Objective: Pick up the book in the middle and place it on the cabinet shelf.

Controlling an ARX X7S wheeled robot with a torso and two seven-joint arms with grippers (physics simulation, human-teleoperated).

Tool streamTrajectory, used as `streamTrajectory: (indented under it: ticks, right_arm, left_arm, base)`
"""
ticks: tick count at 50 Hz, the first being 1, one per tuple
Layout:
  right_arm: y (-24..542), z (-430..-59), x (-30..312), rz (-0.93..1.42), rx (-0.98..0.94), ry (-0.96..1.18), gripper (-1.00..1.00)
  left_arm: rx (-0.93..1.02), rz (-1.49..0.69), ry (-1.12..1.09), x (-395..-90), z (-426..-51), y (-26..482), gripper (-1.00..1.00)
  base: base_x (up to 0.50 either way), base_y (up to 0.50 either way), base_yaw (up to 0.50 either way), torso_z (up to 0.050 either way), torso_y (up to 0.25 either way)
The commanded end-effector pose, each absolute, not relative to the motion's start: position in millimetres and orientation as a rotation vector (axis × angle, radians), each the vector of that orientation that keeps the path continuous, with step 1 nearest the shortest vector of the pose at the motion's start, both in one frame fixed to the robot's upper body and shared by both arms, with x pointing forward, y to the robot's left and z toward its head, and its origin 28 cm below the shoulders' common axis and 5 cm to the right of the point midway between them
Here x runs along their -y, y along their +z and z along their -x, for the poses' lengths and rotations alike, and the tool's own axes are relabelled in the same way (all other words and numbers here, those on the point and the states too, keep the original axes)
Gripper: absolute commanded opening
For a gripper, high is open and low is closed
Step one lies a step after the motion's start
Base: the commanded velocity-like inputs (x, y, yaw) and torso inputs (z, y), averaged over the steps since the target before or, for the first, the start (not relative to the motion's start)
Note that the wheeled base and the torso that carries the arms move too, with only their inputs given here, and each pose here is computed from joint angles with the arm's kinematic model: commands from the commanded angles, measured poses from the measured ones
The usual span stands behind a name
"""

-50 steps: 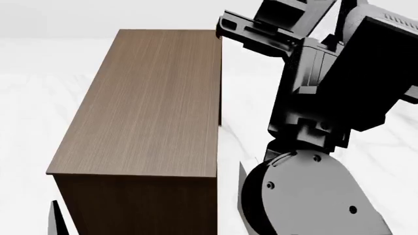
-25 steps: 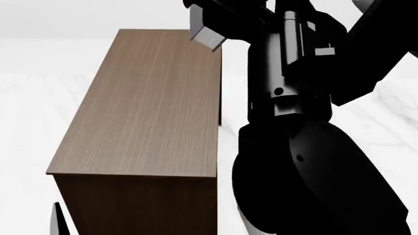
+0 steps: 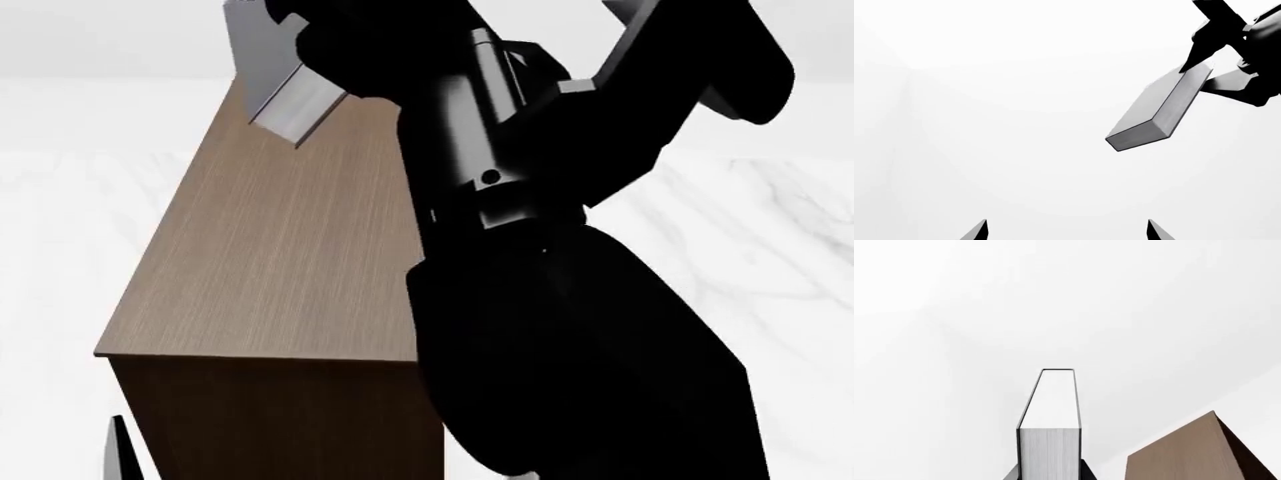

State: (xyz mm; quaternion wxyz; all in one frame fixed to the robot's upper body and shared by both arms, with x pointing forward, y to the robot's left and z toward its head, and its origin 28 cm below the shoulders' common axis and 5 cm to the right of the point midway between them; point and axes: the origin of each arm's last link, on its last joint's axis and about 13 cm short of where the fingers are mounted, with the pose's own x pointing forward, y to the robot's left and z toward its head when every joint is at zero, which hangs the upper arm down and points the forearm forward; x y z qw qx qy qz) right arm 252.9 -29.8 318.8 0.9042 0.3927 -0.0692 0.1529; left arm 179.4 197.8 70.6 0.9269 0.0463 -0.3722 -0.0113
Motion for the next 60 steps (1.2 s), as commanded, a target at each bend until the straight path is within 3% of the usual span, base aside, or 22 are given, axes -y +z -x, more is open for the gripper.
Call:
streamTrajectory:
  ticks: [1, 60]
  right_arm:
    - [329.3, -245.5, 22.1, -0.900, 0.104, 0.424, -1.00]
    - [344.6, -286.2, -7.4, -1.032, -0.005, 0.403, -1.00]
  left_arm:
    - [0.762, -0.094, -0.019, -198.2, -179.8, 70.9, 1.00]
    - [0.759, -0.091, -0.027, -198.2, -179.0, 70.3, 1.00]
  base:
    - [0.00, 0.00, 0.00, 0.000, 0.000]
    - [0.00, 0.00, 0.00, 0.000, 0.001]
